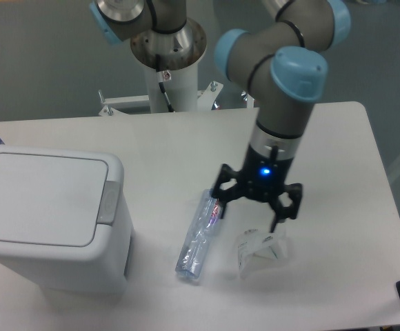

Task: Open the trash can
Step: 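Move the gripper over the table toward the white trash can lid, then lower the gripper fingers onto the lid's grey tab, then push the grey tab to flip the trash can lid open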

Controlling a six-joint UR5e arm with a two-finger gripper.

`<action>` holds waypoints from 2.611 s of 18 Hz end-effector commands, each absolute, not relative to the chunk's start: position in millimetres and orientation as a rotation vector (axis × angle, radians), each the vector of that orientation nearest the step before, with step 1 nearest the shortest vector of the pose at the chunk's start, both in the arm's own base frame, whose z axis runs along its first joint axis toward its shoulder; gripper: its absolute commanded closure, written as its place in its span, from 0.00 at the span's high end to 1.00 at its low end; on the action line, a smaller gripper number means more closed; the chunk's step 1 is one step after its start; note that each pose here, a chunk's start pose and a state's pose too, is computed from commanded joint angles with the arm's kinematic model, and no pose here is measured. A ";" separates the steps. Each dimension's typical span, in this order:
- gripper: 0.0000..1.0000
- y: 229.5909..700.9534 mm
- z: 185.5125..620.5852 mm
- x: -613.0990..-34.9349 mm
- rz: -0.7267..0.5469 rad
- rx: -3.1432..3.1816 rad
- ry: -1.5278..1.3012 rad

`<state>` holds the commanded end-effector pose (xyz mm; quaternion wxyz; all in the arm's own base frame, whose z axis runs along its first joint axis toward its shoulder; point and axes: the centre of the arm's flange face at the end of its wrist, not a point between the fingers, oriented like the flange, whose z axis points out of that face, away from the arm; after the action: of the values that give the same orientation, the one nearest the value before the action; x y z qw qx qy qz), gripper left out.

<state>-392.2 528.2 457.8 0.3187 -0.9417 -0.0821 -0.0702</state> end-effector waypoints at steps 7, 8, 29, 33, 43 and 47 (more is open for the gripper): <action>1.00 536.2 499.0 -336.9 -0.347 -2.321 -0.125; 1.00 537.9 497.2 -328.9 -0.359 -2.325 -0.120; 1.00 556.1 449.5 -307.9 -0.374 -2.342 -0.085; 1.00 556.3 448.7 -308.3 -0.373 -2.343 -0.085; 1.00 560.0 454.0 -312.3 -0.360 -2.336 -0.077; 1.00 561.5 443.3 -318.8 -0.320 -2.367 -0.091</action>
<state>-318.8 561.5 443.3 0.3669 -0.9212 -0.0352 -0.1245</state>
